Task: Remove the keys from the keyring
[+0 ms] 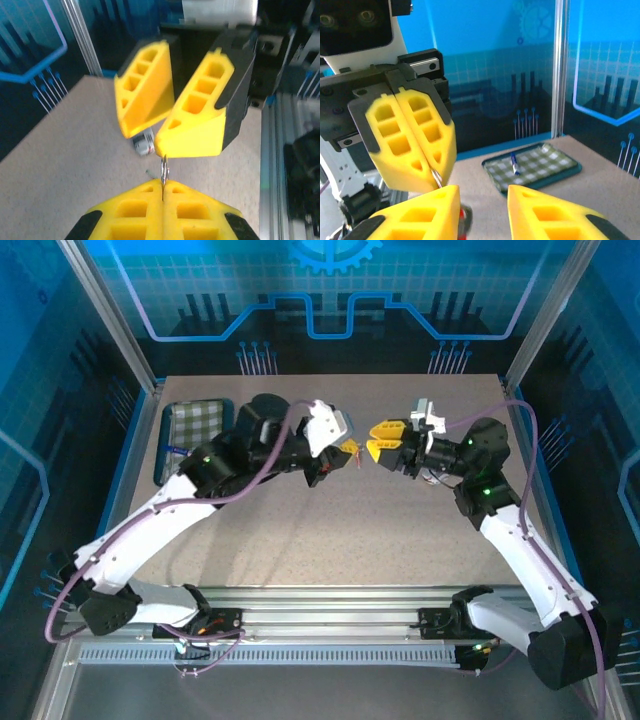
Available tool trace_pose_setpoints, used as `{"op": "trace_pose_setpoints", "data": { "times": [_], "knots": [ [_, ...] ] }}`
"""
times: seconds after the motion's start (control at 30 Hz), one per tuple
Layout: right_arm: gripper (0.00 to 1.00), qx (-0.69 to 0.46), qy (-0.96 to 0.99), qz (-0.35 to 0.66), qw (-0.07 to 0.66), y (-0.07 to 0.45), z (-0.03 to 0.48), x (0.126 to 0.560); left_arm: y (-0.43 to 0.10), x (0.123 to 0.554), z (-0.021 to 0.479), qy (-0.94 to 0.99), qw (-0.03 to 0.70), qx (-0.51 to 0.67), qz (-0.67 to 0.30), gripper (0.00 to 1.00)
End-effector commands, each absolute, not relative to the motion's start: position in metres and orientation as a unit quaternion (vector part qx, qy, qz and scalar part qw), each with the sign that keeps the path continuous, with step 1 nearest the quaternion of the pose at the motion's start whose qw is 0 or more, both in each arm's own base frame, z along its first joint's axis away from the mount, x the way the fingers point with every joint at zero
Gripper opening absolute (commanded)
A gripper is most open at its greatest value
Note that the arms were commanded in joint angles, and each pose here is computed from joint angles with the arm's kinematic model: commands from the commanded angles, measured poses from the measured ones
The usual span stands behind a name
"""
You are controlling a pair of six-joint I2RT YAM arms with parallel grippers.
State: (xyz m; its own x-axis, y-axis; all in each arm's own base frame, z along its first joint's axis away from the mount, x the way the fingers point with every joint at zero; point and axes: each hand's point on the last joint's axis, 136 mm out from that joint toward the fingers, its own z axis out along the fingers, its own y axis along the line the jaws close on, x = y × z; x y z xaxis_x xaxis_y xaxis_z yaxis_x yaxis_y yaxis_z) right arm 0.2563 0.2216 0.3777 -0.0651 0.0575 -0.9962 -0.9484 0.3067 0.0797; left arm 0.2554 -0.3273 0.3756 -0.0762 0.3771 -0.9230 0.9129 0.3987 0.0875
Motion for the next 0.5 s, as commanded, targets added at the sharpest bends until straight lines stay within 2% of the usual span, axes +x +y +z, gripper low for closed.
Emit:
{"op": "trace_pose_setpoints", "data": {
  "times": [0.0,0.17,0.33,0.47],
  "knots": [
    [0.28,-0.432,0.582,0.441,0.529,0.229,0.355,0.241,-0.321,0.251,0.35,0.696,0.444,0.518,-0.222,0.0],
    [0.25,-0.456,0.583,0.436,0.512,0.229,0.349,0.232,-0.323,0.246,0.346,0.699,0.43,0.526,-0.224,0.0],
    [0.29,-0.474,0.58,0.445,0.491,0.235,0.346,0.223,-0.322,0.243,0.348,0.695,0.432,0.529,-0.225,0.0],
    [0.28,-0.487,0.574,0.448,0.482,0.244,0.344,0.218,-0.323,0.242,0.348,0.694,0.431,0.531,-0.226,0.0]
  ]
}}
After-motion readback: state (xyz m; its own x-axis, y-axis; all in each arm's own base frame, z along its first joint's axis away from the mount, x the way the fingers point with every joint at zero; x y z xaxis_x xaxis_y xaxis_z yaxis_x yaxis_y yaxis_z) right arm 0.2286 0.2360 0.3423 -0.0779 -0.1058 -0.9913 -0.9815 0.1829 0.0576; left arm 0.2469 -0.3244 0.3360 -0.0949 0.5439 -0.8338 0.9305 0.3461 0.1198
